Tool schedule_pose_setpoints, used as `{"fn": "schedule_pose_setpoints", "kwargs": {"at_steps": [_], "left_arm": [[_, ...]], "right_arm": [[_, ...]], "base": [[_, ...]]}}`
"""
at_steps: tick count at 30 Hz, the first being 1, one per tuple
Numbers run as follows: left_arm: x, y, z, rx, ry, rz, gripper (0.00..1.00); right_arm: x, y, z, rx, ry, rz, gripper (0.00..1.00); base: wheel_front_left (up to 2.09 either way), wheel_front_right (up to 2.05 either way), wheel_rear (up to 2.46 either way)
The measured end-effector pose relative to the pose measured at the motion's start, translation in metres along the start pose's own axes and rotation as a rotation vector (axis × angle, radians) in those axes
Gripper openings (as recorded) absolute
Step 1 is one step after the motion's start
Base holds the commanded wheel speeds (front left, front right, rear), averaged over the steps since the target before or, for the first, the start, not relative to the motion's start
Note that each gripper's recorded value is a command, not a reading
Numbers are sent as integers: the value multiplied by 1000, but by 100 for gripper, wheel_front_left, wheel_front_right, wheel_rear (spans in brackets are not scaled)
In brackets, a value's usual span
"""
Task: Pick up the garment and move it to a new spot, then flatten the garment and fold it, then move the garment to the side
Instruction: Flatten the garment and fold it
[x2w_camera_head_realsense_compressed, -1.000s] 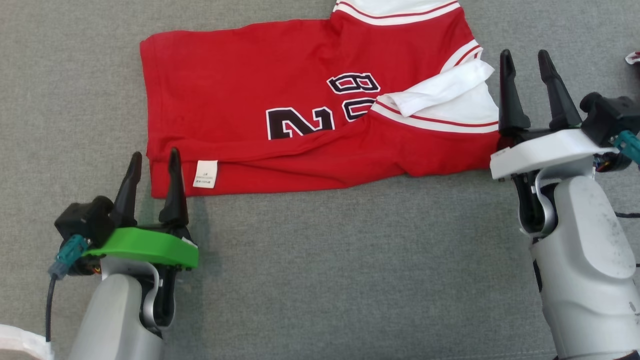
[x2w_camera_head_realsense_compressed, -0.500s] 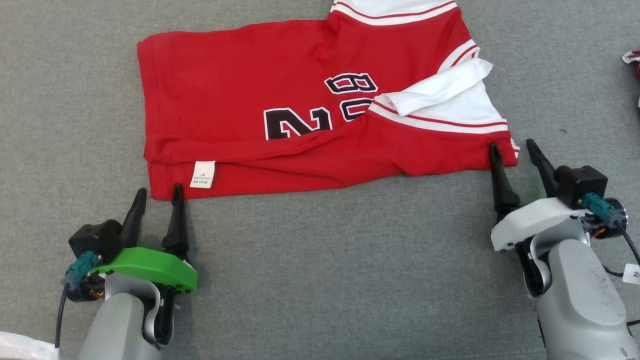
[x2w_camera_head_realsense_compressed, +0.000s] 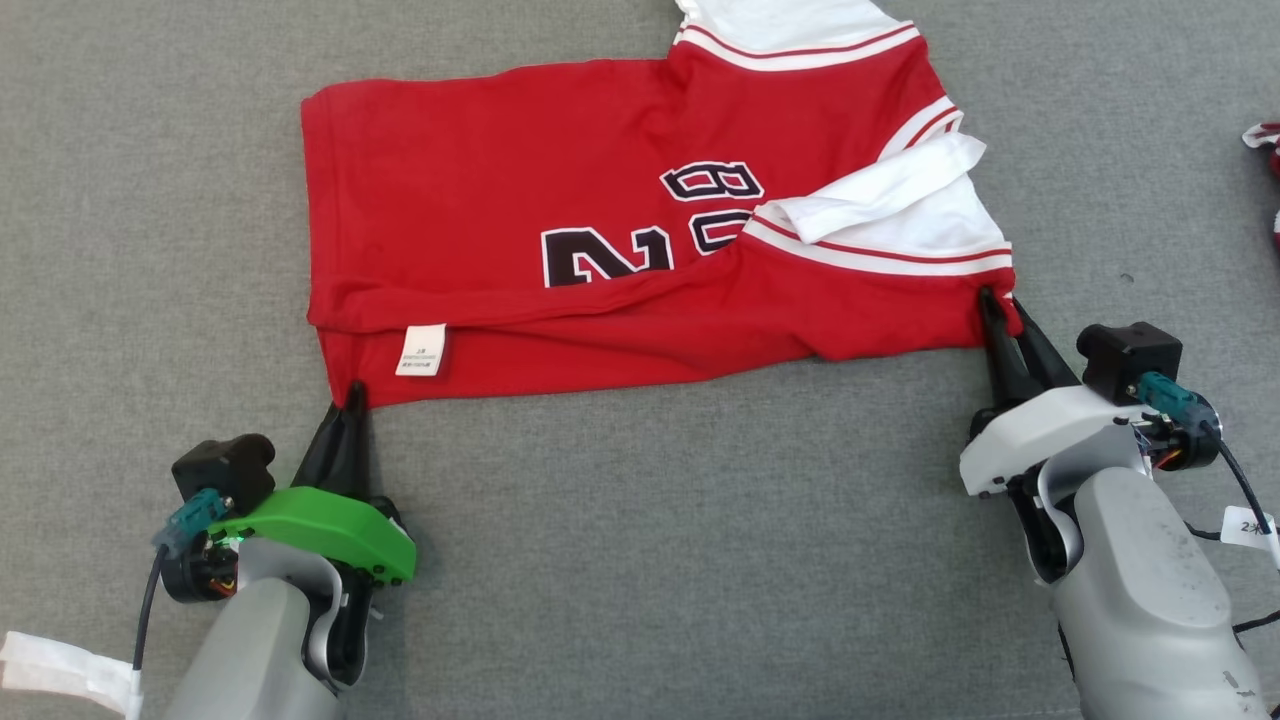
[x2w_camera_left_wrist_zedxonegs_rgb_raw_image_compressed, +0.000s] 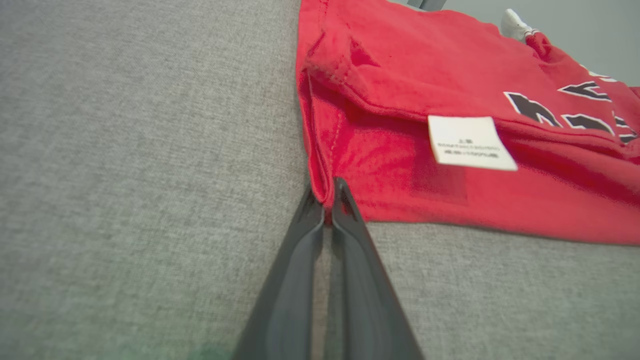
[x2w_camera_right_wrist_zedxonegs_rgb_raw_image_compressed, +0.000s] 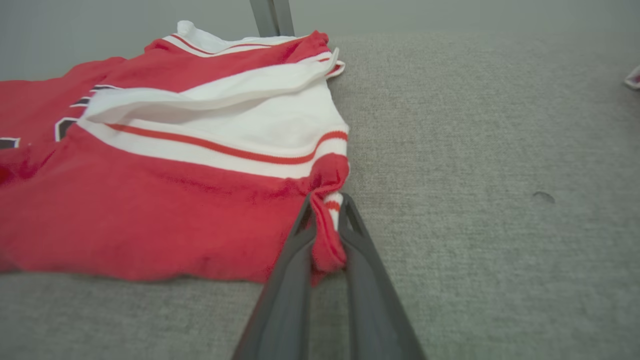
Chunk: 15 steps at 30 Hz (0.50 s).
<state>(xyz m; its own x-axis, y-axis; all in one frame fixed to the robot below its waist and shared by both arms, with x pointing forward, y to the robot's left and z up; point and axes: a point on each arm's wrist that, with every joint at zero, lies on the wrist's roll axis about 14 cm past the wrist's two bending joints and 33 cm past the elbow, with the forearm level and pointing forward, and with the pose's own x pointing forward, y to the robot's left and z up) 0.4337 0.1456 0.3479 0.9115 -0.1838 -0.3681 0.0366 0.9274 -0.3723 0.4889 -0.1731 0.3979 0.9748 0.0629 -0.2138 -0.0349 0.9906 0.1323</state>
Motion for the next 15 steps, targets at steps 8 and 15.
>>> {"fn": "schedule_pose_setpoints", "kwargs": {"at_steps": [8,15], "left_arm": [[-5,-3,85,3,-244,-15,0],[-27,-9,131,74,-380,-28,0]], "right_arm": [[4,12,58,64,-155,24,0],[0,14,100,88,-209,68,0]], "base": [[0,0,0],[0,0,0]]}}
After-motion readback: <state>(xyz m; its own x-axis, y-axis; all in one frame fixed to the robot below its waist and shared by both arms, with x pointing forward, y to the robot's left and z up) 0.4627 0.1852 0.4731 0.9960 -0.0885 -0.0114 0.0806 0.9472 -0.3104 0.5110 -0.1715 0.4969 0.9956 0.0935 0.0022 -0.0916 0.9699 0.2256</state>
